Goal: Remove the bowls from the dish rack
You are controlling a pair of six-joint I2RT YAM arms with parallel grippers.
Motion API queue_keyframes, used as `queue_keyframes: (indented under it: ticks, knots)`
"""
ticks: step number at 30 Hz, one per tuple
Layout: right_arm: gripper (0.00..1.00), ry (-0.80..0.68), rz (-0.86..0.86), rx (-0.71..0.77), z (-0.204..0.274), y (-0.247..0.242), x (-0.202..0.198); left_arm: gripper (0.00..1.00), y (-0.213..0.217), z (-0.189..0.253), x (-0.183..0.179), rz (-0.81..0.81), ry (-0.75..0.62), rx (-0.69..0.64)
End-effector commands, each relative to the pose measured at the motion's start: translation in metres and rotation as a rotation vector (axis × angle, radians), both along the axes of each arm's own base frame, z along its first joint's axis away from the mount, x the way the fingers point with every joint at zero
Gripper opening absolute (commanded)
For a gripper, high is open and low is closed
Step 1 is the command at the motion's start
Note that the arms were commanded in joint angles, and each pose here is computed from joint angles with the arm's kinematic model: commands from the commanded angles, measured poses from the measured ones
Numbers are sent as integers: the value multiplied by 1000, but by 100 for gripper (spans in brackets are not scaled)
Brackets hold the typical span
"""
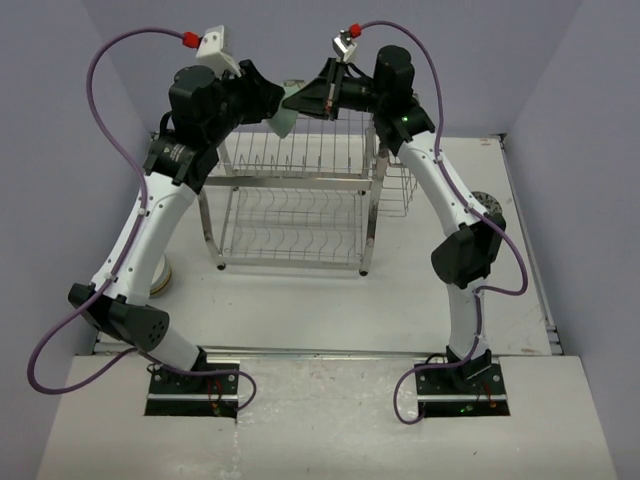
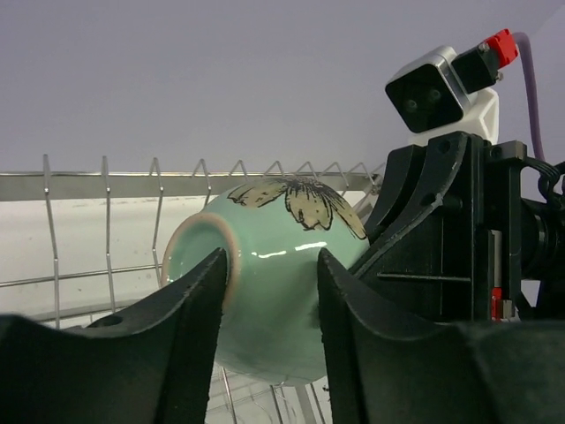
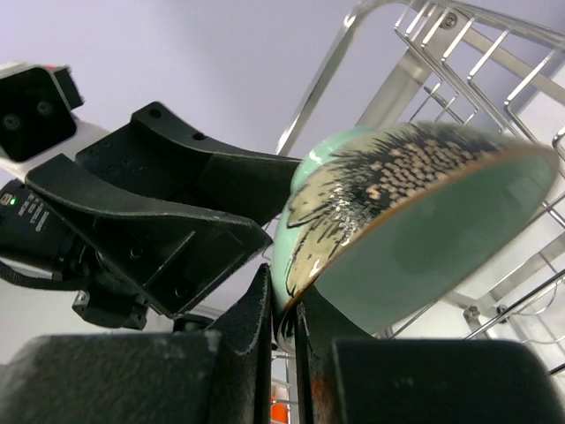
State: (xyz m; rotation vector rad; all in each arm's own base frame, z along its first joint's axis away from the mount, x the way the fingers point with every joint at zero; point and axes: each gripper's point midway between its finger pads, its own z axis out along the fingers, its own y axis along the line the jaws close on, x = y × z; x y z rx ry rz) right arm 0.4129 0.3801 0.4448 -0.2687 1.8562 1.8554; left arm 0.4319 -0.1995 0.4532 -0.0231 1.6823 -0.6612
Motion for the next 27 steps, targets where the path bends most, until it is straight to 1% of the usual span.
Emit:
queue_keyframes:
  ticks: [1,4,10,15,22,27]
  knots:
    - [0,-175,3,82,51,-9,-17,48,-34,-40,-13,-159,164,12]
    - [0,-176,9,74,53,-11,-23,54,-31,-27,-11,-148,132,7]
    - [0,-201,27,82,66,-17,-36,59,-26,3,-13,-145,53,-28]
    - [0,-213,54,99,76,-20,-45,61,-23,9,-13,-137,39,-32]
    - [0,-270,109,183,108,-25,-62,67,-20,14,-9,-124,23,-56]
    - [0,-295,116,200,119,-31,-72,69,-18,25,-7,-127,-23,-86]
